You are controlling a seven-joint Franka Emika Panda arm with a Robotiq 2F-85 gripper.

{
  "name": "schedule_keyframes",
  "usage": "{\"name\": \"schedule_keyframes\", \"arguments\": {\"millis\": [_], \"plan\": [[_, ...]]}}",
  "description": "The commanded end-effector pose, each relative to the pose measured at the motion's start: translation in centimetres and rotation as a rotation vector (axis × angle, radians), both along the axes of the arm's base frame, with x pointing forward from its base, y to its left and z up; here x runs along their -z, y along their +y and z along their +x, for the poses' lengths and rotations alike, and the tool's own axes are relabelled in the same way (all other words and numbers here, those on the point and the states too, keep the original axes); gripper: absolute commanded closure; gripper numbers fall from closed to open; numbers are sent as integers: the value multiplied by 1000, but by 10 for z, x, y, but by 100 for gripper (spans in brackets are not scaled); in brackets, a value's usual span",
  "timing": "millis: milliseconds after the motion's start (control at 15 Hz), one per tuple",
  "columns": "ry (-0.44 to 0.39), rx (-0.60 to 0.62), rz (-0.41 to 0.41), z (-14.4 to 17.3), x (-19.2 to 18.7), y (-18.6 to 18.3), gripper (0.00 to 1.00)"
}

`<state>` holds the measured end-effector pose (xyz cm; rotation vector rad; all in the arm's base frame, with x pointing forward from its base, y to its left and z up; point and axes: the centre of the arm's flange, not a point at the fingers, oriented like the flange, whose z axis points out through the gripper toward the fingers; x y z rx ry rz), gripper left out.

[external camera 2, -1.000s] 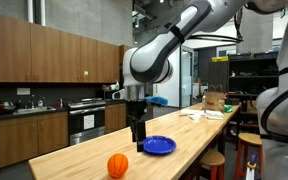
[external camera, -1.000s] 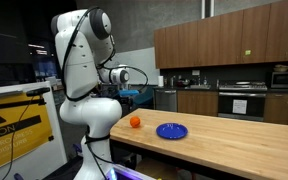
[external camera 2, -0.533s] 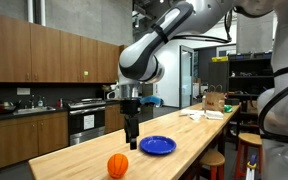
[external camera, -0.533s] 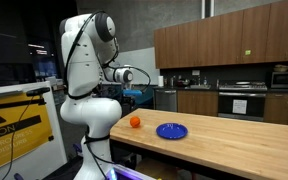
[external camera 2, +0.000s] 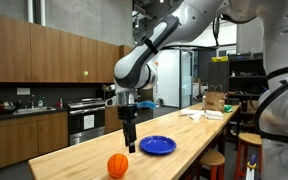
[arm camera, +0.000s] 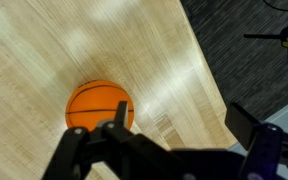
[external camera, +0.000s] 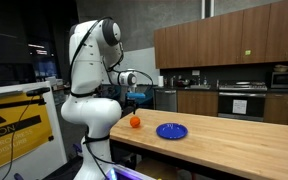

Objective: Put the ball on the plate

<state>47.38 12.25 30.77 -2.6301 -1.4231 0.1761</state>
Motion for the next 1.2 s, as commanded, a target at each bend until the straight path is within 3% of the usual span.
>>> {"name": "schedule_keyframes", "arguments": {"millis": [0,400,800,1133], "plan": [[11,-24,-24,18,10,2,0],[-33,-114,-85,24,19,2,0],[-76,-175,-63,25,23,10,0],[-44,-236,-98,37,29,-11,0]]}}
